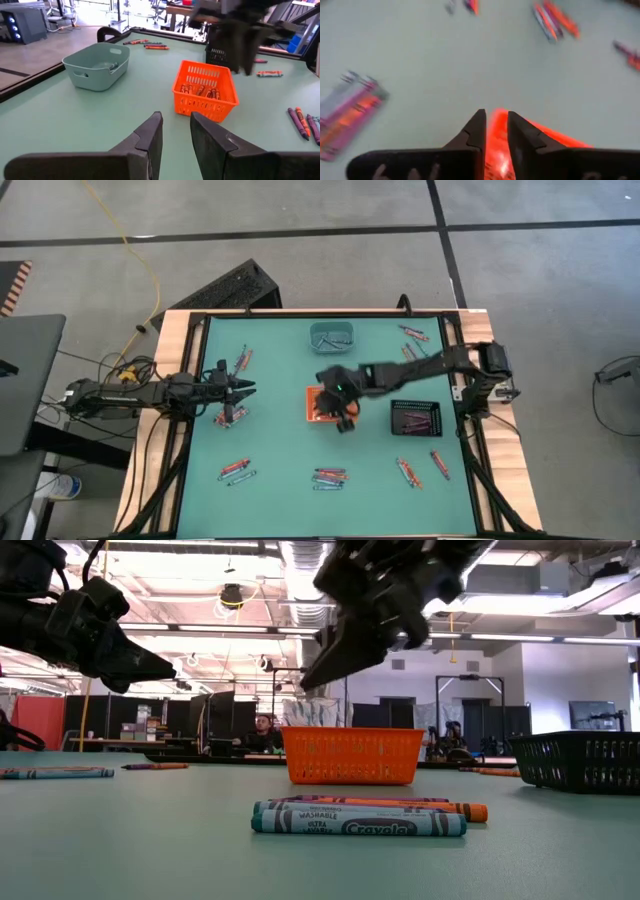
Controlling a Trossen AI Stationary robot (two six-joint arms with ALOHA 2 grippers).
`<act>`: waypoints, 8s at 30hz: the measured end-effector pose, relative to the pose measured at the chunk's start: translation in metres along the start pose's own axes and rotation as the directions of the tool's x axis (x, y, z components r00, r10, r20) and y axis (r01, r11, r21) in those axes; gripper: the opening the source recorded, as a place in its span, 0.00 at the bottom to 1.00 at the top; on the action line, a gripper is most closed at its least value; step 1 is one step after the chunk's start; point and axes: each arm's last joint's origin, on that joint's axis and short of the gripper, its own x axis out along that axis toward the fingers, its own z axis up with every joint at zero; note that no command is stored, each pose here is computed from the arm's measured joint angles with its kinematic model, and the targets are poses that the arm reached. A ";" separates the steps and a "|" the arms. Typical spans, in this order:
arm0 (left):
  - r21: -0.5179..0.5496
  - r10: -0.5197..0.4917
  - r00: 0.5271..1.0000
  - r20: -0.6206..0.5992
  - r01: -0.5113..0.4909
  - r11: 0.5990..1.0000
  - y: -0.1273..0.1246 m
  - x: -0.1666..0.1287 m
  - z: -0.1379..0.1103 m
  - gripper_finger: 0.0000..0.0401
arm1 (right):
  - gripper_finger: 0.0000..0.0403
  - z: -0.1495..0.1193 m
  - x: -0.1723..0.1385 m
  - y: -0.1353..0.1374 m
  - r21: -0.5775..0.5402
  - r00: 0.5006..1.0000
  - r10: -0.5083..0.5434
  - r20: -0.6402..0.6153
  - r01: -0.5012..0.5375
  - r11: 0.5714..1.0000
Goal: Sort crayons
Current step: Put the blue crayon into the blue bin
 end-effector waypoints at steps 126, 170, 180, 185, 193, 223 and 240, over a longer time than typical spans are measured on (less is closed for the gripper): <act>-0.145 -0.133 0.476 -0.870 0.012 0.989 -0.215 0.038 -0.050 0.28 | 0.13 -0.049 -0.081 0.096 -0.166 0.885 0.061 0.462 0.019 0.986; 0.125 -0.017 0.861 -0.509 0.094 0.988 -0.213 0.062 0.030 0.03 | 0.13 -0.049 -0.081 0.096 -0.161 0.886 0.061 0.460 0.015 0.987; 0.171 0.028 0.884 -0.466 0.059 0.983 -0.198 0.081 0.031 0.03 | 0.13 -0.049 -0.081 0.096 -0.160 0.885 0.061 0.461 0.015 0.987; 0.178 0.035 0.882 -0.470 0.056 0.982 -0.195 0.085 0.031 0.03 | 0.13 -0.049 -0.081 0.096 -0.160 0.886 0.061 0.460 0.015 0.987; 0.179 0.035 0.882 -0.469 0.056 0.982 -0.195 0.084 0.031 0.03 | 0.13 -0.049 -0.081 0.096 -0.160 0.886 0.061 0.460 0.015 0.987; 0.472 -0.093 0.943 -0.318 0.243 0.847 -0.191 0.111 0.051 0.03 | 0.13 -0.028 -0.030 0.097 -0.171 0.808 0.063 0.586 0.046 0.984; 0.305 -0.346 0.936 0.068 0.311 0.900 -0.124 0.081 0.043 0.03 | 0.13 0.001 -0.021 0.103 -0.191 0.795 0.093 0.600 0.029 0.981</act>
